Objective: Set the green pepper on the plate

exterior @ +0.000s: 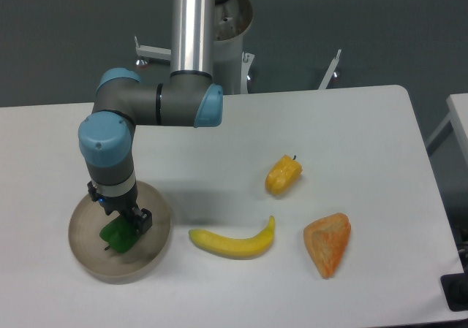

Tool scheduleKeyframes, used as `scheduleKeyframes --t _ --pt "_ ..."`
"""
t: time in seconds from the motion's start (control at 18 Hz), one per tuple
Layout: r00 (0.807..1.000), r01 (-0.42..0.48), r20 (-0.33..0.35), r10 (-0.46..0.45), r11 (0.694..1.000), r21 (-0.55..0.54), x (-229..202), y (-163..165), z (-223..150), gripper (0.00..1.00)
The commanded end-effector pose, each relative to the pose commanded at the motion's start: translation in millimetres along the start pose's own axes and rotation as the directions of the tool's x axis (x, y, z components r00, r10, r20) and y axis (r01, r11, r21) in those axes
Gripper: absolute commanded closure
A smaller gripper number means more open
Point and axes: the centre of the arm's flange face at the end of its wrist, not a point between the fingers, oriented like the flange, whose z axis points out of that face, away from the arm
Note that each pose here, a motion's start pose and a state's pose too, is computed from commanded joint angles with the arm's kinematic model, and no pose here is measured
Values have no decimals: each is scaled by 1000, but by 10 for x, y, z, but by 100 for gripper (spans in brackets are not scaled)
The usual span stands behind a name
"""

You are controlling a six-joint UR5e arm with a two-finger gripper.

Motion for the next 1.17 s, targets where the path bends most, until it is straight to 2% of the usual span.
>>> scheduleKeyframes --t 0.11,0.33,0.44,0.72,0.89,1.17 --pt "1000 -11 18 11 1000 8 -184 109 -135 0" --pt "994 -92 54 93 996 -22 -697 440 -282 0" --pt "987 -137 78 140 990 -45 -952 644 -430 0" --pt "974 -181 124 190 980 -78 -1603 1156 -675 0" --pt "957 -248 132 259 964 -95 -1900 1446 -779 0" --pt "950 -269 132 282 957 -106 -2060 1660 -813 0"
